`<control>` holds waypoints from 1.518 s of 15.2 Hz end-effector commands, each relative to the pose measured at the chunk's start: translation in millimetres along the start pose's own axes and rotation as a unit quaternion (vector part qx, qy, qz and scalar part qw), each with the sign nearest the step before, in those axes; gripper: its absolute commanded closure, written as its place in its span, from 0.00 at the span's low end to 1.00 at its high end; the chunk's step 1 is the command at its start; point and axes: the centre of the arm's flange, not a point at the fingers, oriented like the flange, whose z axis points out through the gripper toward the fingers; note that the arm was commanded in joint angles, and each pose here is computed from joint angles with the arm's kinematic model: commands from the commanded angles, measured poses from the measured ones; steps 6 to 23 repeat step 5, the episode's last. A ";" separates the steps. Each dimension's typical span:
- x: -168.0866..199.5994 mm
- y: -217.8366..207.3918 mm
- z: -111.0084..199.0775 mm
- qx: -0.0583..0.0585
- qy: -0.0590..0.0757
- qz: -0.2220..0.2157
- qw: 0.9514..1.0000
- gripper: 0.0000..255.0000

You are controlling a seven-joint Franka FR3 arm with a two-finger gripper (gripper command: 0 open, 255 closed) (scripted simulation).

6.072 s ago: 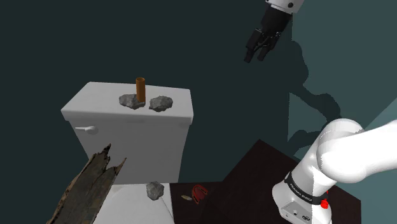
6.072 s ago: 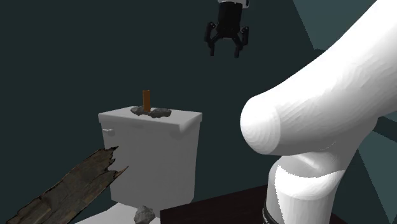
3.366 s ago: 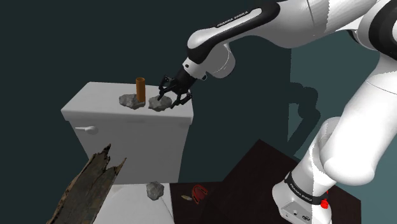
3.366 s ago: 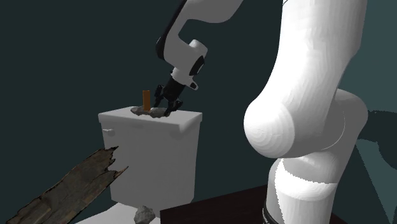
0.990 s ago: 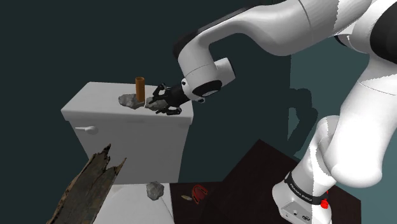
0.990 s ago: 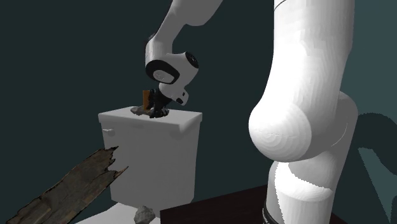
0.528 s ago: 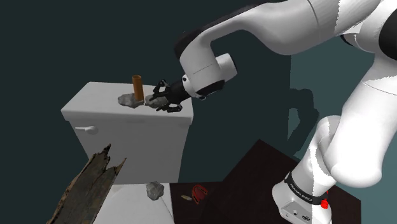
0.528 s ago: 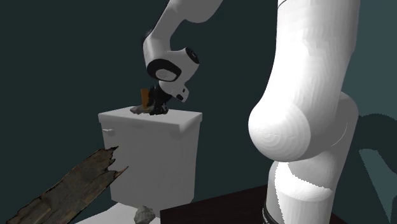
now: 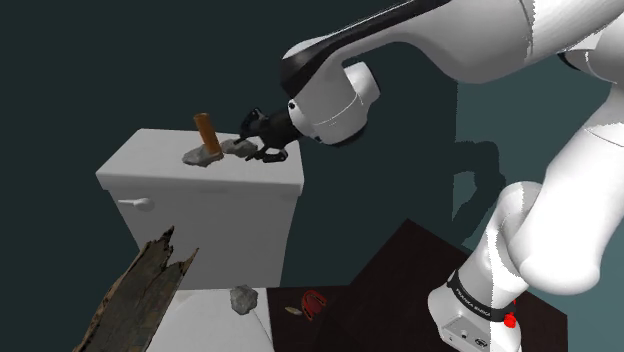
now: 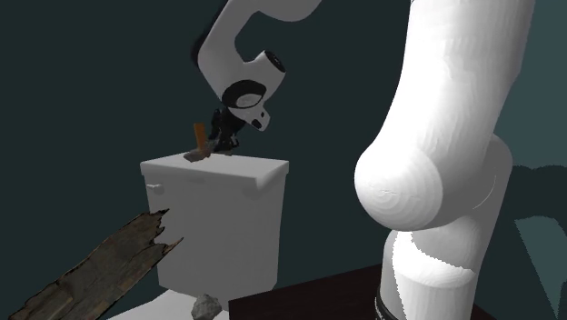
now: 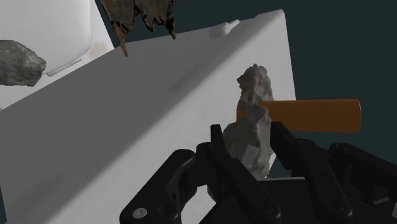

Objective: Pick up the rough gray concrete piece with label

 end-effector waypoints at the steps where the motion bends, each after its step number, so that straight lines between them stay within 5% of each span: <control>1: -2.0 -9.2 -7.6 0.000 0.000 0.000 1.000 1.00; 23: -3.0 -17.8 -15.0 0.000 0.000 0.000 1.000 1.00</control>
